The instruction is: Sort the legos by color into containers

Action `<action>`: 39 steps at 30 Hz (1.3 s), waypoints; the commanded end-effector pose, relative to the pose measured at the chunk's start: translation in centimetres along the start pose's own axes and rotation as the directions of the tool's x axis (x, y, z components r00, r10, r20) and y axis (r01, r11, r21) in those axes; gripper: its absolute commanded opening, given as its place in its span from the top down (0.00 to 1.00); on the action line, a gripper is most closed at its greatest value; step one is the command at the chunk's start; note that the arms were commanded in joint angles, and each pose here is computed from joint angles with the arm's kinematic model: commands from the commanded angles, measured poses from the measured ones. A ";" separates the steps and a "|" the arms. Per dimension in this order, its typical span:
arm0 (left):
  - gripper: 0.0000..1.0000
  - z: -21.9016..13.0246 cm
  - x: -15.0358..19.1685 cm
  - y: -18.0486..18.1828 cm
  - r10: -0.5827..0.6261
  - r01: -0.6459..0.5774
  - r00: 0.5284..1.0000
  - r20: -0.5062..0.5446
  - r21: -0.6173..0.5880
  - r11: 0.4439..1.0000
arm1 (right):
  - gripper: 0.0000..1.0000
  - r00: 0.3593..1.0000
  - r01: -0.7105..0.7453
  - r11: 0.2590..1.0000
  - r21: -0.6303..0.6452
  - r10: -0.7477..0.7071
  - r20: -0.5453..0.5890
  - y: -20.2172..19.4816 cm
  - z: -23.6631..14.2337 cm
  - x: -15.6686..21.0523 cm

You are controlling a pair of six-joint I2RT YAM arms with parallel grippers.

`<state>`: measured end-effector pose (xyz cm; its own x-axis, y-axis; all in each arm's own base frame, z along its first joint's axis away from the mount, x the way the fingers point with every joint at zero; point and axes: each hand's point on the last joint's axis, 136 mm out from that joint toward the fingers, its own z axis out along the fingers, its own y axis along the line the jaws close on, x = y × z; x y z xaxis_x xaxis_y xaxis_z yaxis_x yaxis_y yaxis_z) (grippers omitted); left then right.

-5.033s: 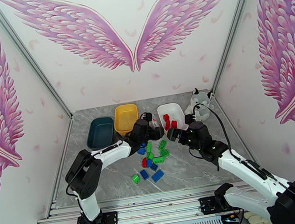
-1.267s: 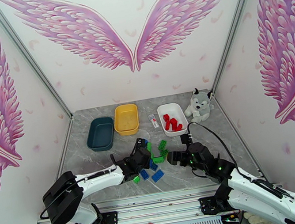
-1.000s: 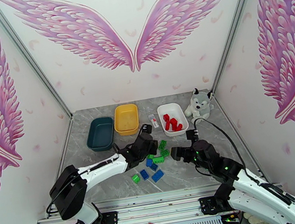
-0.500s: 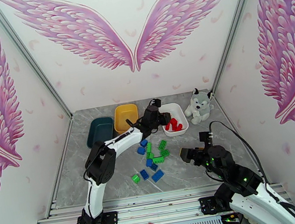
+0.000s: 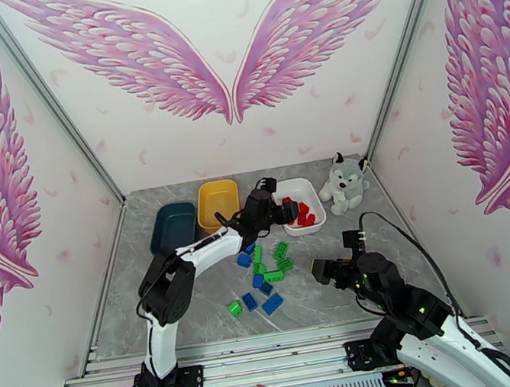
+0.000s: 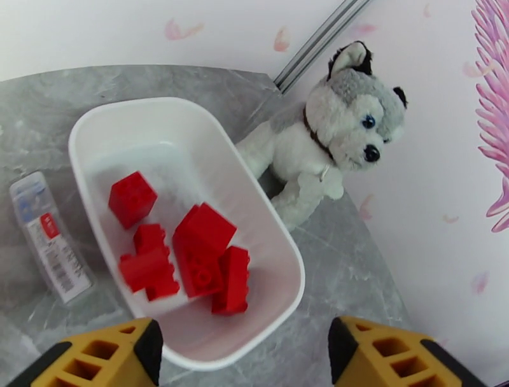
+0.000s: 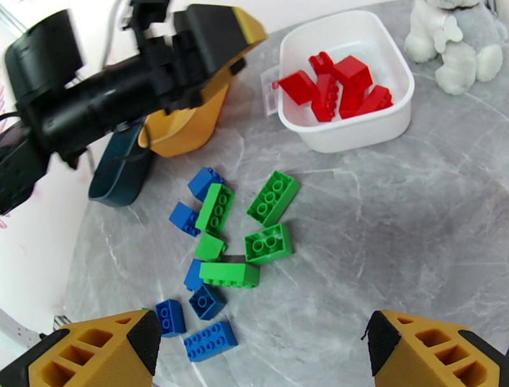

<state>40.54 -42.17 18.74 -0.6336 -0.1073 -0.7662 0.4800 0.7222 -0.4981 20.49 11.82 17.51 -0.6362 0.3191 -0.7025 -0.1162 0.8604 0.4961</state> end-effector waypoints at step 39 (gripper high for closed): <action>0.20 -25.4 20.3 12.4 0.016 -0.116 0.981 -0.193 -0.518 0.847 | 0.13 0.881 0.382 0.922 -0.062 -0.383 -0.279 9.2 8.7 10.3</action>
<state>19.05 -18.03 7.75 -0.6989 0.0186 -0.7149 0.1484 0.9817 -0.1195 19.13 26.85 8.42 -0.7643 -0.1840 -0.6180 -0.3965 0.8899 0.2255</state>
